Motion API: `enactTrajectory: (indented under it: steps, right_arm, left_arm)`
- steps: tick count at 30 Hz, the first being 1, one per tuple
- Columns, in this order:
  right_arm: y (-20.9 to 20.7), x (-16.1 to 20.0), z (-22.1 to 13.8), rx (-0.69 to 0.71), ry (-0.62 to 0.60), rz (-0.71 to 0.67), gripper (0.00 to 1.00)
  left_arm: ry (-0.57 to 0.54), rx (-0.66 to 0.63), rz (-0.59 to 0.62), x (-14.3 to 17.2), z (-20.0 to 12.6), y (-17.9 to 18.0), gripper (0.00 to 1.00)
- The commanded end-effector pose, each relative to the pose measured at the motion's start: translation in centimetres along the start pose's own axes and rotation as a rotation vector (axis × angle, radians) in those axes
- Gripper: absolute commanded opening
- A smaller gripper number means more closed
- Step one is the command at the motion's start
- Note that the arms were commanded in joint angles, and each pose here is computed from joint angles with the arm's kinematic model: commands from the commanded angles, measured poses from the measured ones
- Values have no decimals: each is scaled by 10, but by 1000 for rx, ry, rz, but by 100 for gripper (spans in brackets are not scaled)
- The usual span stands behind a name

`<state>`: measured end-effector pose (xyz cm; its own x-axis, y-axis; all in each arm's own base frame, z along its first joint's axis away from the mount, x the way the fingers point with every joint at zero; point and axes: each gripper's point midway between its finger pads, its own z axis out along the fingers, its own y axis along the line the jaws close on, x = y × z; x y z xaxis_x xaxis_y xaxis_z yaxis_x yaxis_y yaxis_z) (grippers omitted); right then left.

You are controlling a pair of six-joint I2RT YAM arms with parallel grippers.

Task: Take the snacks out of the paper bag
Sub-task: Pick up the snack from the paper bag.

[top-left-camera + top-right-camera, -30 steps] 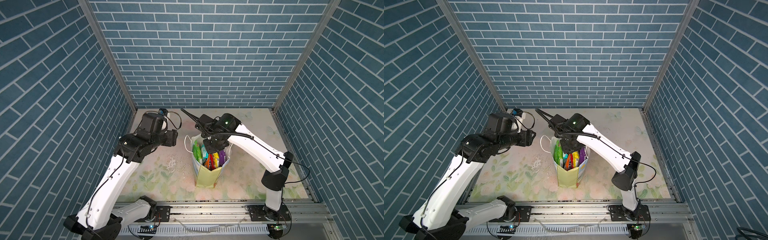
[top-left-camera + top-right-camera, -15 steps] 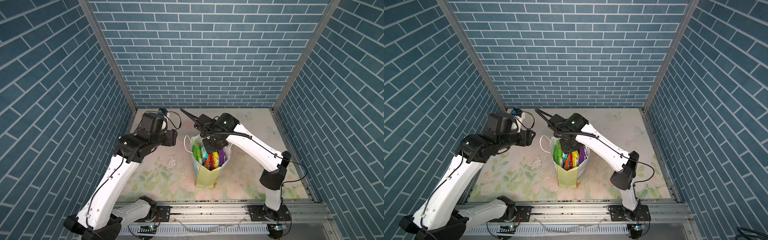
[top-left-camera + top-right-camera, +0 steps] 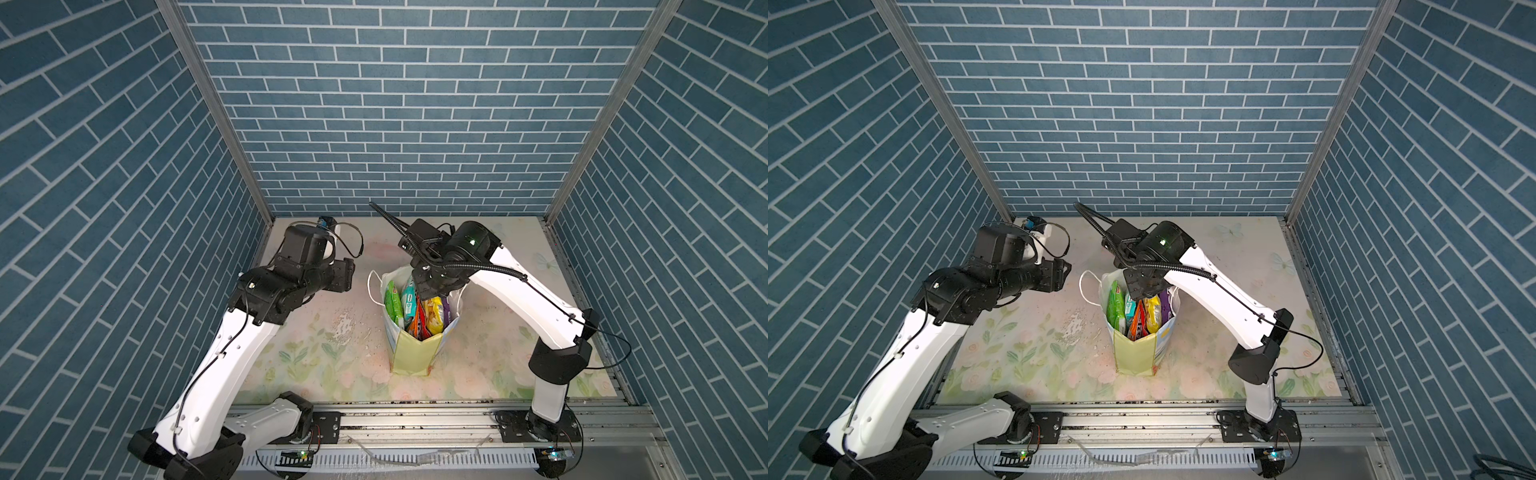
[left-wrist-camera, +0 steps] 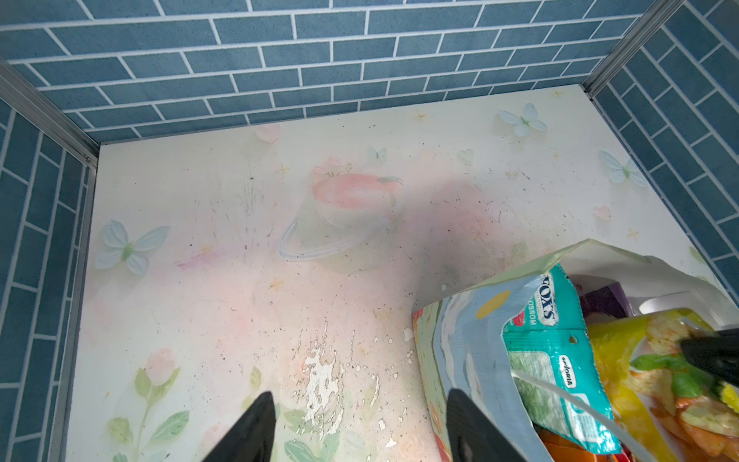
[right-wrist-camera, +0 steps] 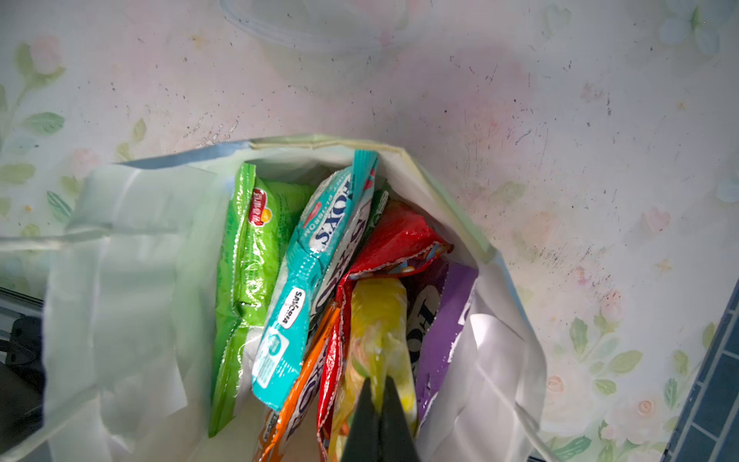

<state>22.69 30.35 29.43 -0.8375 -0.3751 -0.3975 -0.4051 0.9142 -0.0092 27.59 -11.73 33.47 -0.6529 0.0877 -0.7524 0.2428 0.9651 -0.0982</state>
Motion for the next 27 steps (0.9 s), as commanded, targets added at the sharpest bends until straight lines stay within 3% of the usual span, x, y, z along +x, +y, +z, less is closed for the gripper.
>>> enactTrajectory:
  steps: [1, 12, 21, 27]
  right_arm:
    - [-10, -17, -31, -14, -125, 5, 0]
    - [-8, -39, -87, -141, -301, -2, 0]
    - [-24, -56, -153, -222, -541, 19, 0]
    - [-63, -59, -188, -124, -671, 71, 0]
  left_arm:
    - [-7, -6, 20, -2, 2, 2, 69]
    - [-27, -12, 34, -9, -1, 2, 69]
    - [-42, -27, 54, -16, -5, 4, 69]
    - [-56, -33, 72, -22, -9, 4, 69]
